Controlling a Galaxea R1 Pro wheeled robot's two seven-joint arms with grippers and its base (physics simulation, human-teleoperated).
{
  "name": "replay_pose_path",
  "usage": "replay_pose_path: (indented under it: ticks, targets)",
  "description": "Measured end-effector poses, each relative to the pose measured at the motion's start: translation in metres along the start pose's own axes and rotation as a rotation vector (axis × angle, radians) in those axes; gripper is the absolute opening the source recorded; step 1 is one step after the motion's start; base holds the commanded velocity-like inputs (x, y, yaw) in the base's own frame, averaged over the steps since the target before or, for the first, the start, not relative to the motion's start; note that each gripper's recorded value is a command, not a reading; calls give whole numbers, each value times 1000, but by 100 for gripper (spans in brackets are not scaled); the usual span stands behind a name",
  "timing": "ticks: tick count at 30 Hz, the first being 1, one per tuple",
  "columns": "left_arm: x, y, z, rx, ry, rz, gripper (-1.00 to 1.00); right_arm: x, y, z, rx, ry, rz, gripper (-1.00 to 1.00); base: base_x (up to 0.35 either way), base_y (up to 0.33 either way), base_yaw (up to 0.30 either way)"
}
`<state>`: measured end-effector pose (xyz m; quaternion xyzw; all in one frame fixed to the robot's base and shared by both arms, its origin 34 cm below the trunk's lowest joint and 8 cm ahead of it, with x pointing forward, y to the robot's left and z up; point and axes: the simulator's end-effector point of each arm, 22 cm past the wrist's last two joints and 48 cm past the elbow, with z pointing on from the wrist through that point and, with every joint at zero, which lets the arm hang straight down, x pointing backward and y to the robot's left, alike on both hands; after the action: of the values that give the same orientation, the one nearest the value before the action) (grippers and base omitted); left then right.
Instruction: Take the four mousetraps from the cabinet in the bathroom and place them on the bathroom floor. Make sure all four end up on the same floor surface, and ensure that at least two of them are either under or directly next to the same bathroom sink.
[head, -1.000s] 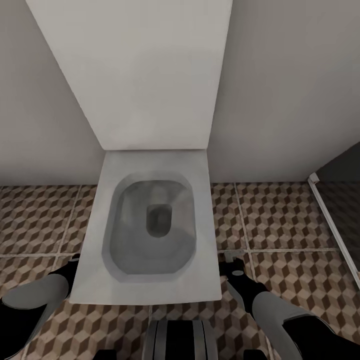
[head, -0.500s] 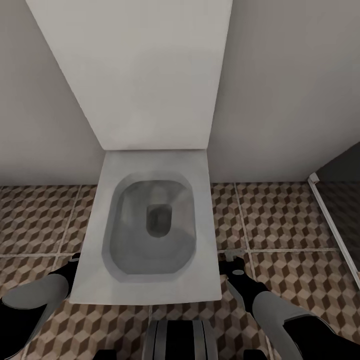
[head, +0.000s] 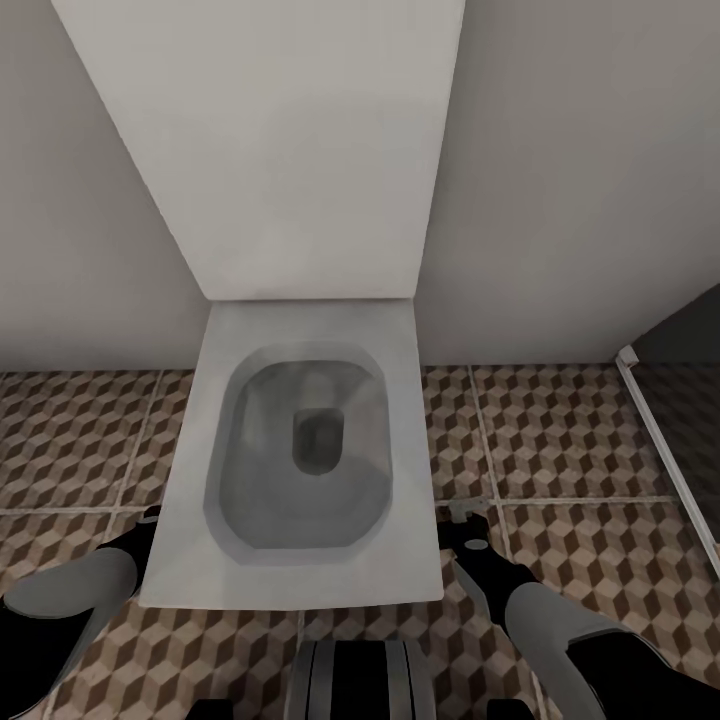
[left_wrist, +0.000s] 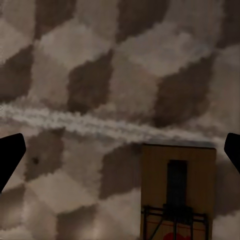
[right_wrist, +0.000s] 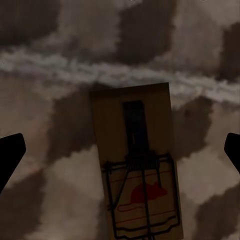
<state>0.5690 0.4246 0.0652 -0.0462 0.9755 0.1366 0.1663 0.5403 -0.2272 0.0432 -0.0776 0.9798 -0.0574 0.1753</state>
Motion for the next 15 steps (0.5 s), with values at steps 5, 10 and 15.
replay_pose_path:
  ticks: [5,10,15]
  targets:
    - [0,1,0,-2,0,0,100,-1,0,0,-1,-2,1,100,0,0,0]
    - [0,2,0,-4,0,0,100,-1,0,0,-1,-3,1,100,0,0,0]
    - [0,2,0,-5,0,0,100,-1,1,0,-2,-3,2,100,0,0,0]
